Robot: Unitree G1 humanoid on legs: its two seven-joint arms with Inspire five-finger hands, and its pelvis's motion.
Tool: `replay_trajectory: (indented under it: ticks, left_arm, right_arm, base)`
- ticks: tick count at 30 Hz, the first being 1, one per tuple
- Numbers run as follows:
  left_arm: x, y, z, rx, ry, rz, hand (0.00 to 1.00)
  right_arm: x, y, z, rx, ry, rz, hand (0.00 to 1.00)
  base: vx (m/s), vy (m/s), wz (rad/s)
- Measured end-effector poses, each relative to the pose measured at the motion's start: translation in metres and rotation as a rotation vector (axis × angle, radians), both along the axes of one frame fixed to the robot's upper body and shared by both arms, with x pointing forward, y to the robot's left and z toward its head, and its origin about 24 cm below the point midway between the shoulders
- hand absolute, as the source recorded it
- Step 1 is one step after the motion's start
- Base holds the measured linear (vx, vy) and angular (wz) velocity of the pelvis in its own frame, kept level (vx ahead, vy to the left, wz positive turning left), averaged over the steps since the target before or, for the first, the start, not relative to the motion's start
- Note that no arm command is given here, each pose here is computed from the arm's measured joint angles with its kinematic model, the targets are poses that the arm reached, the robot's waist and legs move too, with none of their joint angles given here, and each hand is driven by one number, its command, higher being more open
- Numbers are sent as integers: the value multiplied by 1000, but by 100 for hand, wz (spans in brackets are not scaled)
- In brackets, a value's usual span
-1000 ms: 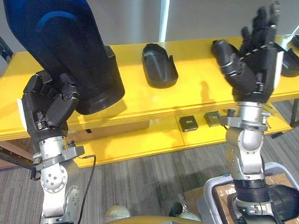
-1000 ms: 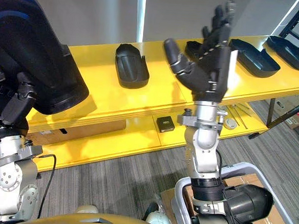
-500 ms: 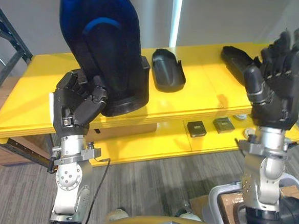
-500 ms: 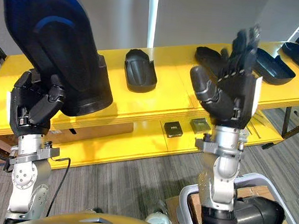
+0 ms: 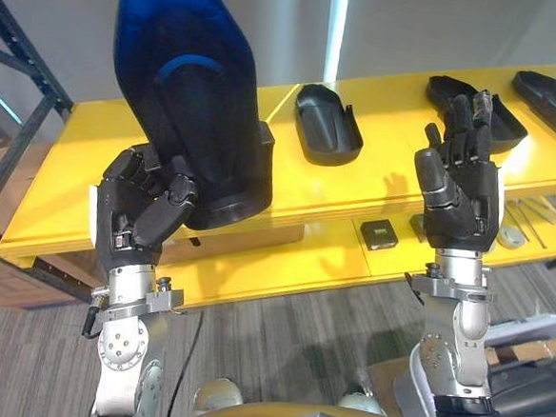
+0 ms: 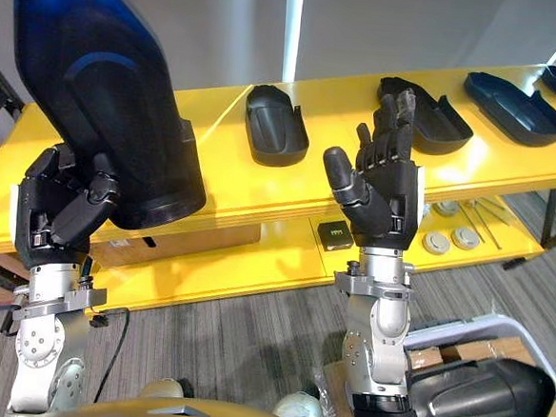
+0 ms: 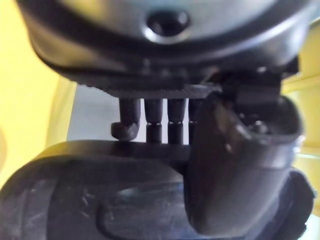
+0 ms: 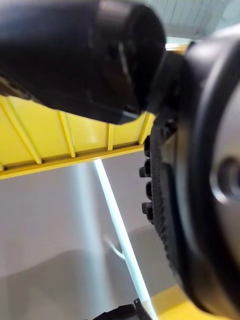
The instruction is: Walk over and take three plastic housings, then place them on the shelf
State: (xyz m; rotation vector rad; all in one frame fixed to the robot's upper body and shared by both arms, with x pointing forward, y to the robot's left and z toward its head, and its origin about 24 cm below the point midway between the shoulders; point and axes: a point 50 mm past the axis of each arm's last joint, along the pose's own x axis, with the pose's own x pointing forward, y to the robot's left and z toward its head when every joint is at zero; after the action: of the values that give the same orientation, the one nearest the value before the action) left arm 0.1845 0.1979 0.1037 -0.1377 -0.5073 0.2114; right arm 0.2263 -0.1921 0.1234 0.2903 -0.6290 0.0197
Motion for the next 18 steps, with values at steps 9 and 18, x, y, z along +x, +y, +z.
replay_trajectory:
  ticks: [9,18]
  left_arm:
    - [11,12,8,60,9,14,0]
    - [32,17,0,-67,155,51,0]
  right_arm:
    - [-5,12,-16,39,71,-30,100]
    - [-9,-7,-24,-30,155,-70,100]
  base:
    - [21,66,-27]
    - [5,-51,6]
